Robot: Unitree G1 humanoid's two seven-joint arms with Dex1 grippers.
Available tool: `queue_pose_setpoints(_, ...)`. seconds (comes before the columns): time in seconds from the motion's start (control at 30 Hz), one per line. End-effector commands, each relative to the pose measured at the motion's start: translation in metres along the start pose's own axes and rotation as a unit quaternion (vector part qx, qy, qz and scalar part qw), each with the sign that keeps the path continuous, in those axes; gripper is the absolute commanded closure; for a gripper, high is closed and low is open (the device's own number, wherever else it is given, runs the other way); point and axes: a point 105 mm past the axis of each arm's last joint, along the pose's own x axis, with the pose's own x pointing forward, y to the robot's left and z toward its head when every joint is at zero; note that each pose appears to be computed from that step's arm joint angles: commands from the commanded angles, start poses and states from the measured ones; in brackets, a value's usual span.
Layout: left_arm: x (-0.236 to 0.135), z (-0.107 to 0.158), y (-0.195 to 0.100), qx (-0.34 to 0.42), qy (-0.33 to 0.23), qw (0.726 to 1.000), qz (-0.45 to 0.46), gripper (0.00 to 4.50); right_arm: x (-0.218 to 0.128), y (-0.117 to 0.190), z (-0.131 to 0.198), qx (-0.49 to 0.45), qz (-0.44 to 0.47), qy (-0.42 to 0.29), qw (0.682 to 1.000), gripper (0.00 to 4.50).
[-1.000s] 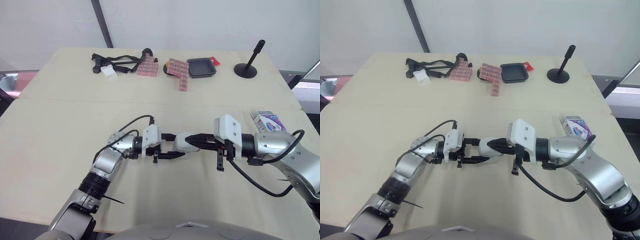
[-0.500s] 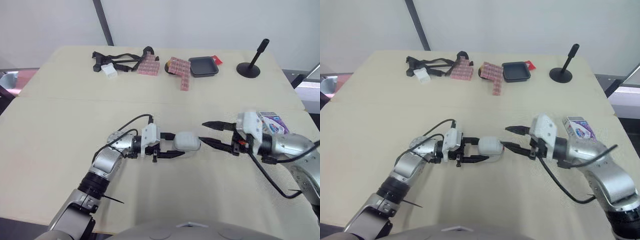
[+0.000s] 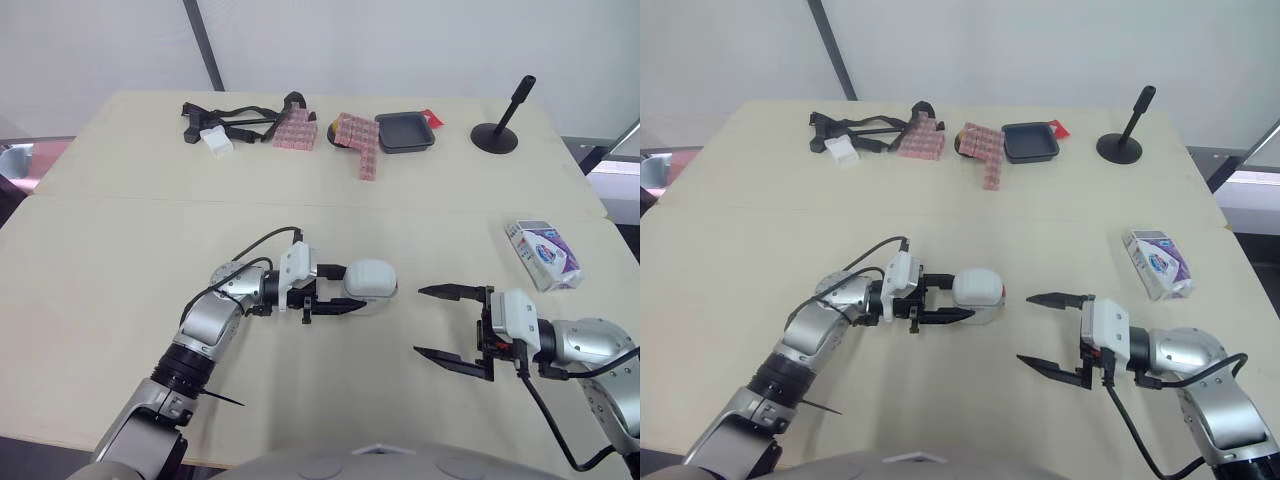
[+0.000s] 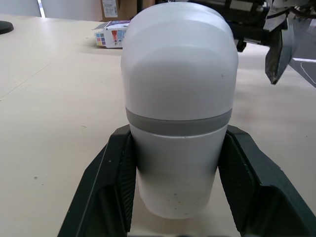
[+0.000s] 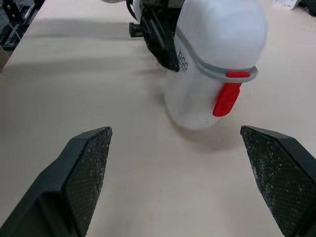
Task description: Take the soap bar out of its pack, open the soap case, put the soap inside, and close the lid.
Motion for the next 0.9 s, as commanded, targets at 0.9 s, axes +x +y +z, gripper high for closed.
queue_pose_setpoints(0.9,-0.024,-0.020,-0.009,-0.519,0.105,0.848,0.039,2.63,0.006,-0.008,0.021,-0.028,-0.005,-0.012,1.000,0.03)
